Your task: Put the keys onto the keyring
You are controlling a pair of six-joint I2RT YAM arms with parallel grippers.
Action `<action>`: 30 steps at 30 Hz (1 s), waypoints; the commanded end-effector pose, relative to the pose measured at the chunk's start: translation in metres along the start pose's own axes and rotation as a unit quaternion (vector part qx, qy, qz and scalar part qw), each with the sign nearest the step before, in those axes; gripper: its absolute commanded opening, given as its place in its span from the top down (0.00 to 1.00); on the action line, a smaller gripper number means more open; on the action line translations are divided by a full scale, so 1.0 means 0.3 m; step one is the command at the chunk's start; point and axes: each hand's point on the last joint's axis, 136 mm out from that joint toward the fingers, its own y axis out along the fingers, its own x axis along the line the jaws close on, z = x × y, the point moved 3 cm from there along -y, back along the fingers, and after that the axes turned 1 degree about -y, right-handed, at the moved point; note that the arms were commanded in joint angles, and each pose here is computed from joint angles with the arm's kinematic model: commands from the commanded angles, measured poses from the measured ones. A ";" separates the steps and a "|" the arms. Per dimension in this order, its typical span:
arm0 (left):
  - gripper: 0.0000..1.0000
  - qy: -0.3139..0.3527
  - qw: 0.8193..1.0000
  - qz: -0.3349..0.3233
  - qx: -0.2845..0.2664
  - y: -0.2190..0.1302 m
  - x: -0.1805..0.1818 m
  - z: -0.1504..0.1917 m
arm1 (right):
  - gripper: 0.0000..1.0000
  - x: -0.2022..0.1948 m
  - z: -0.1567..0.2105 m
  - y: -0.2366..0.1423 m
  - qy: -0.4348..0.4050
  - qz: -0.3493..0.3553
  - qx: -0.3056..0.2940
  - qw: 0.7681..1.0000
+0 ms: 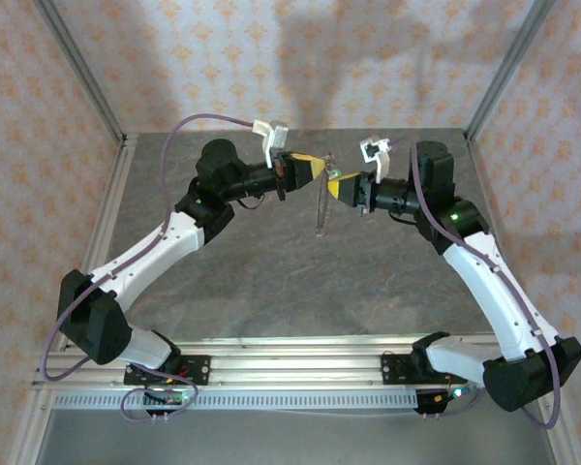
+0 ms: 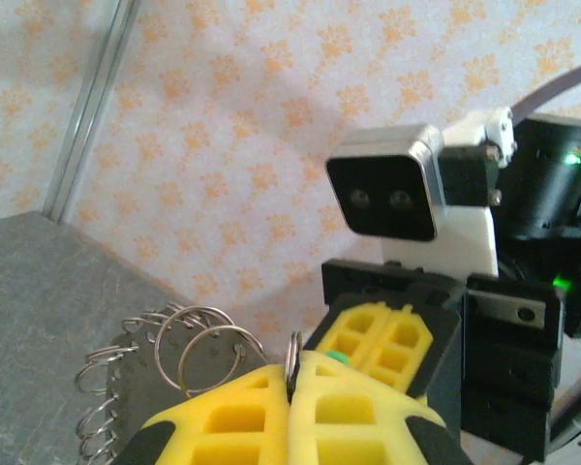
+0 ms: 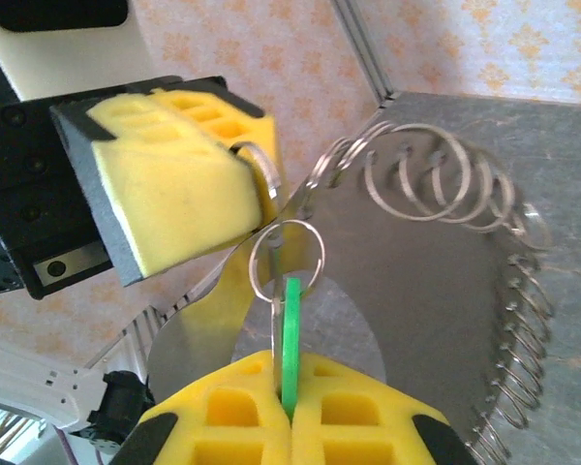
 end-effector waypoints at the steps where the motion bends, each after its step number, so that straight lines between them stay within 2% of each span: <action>1: 1.00 0.030 0.997 -0.012 -0.076 -0.032 -0.006 -0.131 | 1.00 0.026 0.006 0.028 0.002 -0.018 -0.004 1.000; 6: 1.00 0.031 0.997 -0.014 -0.068 -0.019 -0.008 -0.117 | 1.00 0.070 0.023 0.073 -0.002 -0.044 0.009 0.999; 12: 1.00 0.032 0.997 -0.014 -0.068 -0.011 -0.012 -0.110 | 1.00 0.036 0.046 0.093 0.006 -0.026 0.016 1.000; 16: 1.00 0.028 0.997 -0.017 -0.074 -0.011 -0.010 -0.114 | 1.00 0.009 0.047 0.077 0.007 0.011 0.001 1.000; 17: 1.00 0.026 0.996 -0.019 -0.077 -0.012 -0.008 -0.116 | 0.99 0.005 0.046 0.071 0.007 0.018 -0.001 1.000; 20: 1.00 0.028 0.996 -0.018 -0.088 -0.013 -0.008 -0.123 | 0.72 -0.005 0.044 0.032 0.008 0.041 -0.010 0.999; 22: 1.00 0.013 0.995 -0.013 -0.095 -0.013 -0.011 -0.131 | 0.63 -0.010 0.037 -0.016 0.008 0.056 -0.025 0.998; 26: 1.00 0.008 0.995 -0.007 -0.103 -0.010 -0.013 -0.141 | 0.63 -0.008 0.004 -0.132 0.007 0.082 -0.073 0.994; 30: 1.00 -0.002 0.993 0.002 -0.118 -0.008 -0.016 -0.155 | 0.63 0.020 -0.078 -0.223 -0.001 0.103 -0.144 0.984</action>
